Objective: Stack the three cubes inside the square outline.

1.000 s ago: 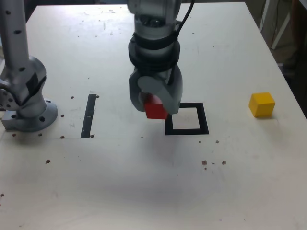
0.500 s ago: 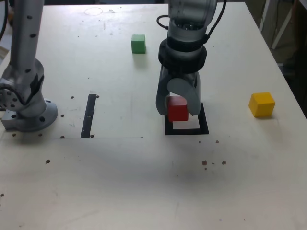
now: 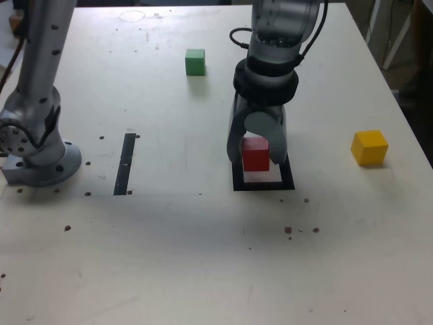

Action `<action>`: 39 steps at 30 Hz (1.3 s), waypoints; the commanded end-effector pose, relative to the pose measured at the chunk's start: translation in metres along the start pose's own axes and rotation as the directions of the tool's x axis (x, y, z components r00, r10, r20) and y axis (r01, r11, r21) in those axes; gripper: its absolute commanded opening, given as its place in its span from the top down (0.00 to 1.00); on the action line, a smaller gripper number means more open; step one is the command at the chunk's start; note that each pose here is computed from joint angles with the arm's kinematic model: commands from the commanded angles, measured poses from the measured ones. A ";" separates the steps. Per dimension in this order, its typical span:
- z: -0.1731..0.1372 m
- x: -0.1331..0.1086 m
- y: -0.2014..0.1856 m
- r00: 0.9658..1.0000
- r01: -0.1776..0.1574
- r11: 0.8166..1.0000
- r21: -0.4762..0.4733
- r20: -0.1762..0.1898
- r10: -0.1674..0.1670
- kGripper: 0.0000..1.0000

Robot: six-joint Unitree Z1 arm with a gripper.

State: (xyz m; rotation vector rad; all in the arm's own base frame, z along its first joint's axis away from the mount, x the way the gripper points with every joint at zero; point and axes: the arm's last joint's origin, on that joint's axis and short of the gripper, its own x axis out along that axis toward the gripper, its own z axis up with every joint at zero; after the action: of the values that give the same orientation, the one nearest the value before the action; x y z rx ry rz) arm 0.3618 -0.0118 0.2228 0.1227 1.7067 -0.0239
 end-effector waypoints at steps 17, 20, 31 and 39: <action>0.012 0.014 0.005 1.000 0.010 1.000 0.010 0.002 -0.010 0.33; 0.011 0.014 0.007 1.000 0.006 1.000 0.016 0.000 -0.006 0.06; -0.006 0.001 0.008 0.999 -0.021 1.000 0.006 0.039 0.020 0.00; -0.029 -0.021 0.012 0.994 -0.079 0.997 -0.022 0.078 0.081 0.00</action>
State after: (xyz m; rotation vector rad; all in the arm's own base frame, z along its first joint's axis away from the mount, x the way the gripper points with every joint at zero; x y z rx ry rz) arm 0.3415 -0.0011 0.2426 0.1731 1.6303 0.0337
